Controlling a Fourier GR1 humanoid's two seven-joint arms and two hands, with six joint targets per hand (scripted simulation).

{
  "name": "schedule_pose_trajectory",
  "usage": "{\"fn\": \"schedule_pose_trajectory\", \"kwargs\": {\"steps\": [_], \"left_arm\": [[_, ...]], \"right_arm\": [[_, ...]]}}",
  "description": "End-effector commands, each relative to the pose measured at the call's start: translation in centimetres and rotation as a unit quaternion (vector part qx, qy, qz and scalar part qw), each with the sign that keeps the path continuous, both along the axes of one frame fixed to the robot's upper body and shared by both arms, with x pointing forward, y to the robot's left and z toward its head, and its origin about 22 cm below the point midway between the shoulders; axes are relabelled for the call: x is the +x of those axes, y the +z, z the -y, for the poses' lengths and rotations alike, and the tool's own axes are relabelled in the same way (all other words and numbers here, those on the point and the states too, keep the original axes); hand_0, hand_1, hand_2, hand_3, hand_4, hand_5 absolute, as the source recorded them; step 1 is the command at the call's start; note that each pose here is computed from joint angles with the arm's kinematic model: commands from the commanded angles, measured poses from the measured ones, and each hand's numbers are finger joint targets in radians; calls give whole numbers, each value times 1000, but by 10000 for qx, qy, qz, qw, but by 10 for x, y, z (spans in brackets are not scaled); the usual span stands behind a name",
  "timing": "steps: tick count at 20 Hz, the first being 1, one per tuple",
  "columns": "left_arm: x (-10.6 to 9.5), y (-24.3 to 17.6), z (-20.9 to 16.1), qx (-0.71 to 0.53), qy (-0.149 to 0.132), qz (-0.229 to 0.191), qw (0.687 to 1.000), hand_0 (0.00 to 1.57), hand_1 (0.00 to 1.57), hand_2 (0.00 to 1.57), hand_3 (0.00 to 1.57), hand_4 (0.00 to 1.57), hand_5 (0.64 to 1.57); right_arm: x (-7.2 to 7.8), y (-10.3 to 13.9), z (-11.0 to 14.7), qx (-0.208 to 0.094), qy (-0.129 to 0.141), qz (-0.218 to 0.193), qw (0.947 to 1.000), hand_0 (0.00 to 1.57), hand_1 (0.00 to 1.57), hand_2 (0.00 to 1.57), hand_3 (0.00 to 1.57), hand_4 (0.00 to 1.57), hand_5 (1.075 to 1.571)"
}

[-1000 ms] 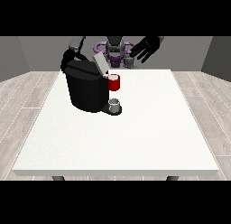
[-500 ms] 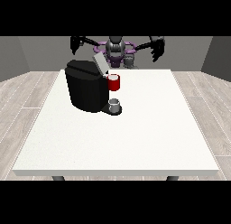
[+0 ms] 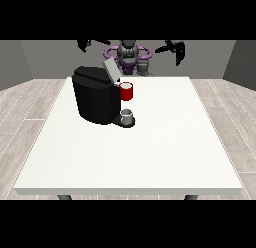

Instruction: Insert the coffee pod into the coffee machine and close the lid

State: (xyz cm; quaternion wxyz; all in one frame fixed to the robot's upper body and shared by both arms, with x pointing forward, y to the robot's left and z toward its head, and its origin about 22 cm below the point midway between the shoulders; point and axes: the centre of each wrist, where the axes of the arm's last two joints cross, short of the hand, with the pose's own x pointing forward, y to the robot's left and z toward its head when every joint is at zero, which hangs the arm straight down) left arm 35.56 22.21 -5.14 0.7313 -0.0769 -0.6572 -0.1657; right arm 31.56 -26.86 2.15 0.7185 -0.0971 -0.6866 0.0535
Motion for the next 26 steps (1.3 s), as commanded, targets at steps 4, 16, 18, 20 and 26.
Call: {"fn": "schedule_pose_trajectory", "kwargs": {"steps": [4,16,18,20,26], "left_arm": [[-1,19,18,-130,-186,340,9992,0,0,0,0,385,1571],[-34,31,7,-168,1,560,9983,0,0,0,0,342,1571],[-24,56,8,-148,17,805,9966,0,0,0,0,282,1571],[-29,57,-6,-217,199,1008,9945,0,0,0,0,301,1571],[-47,66,0,-210,115,1098,9937,0,0,0,0,356,1571]], "right_arm": [[32,21,20,240,-150,-33,9996,0,0,0,0,0,1571],[54,25,0,645,-153,-351,9972,0,0,0,0,0,1571],[60,30,5,739,-65,-92,9972,0,0,0,0,0,1571],[61,29,-24,653,223,-97,9976,0,0,0,0,0,1571],[63,16,-29,582,354,65,9977,0,0,0,0,0,1571]]}}
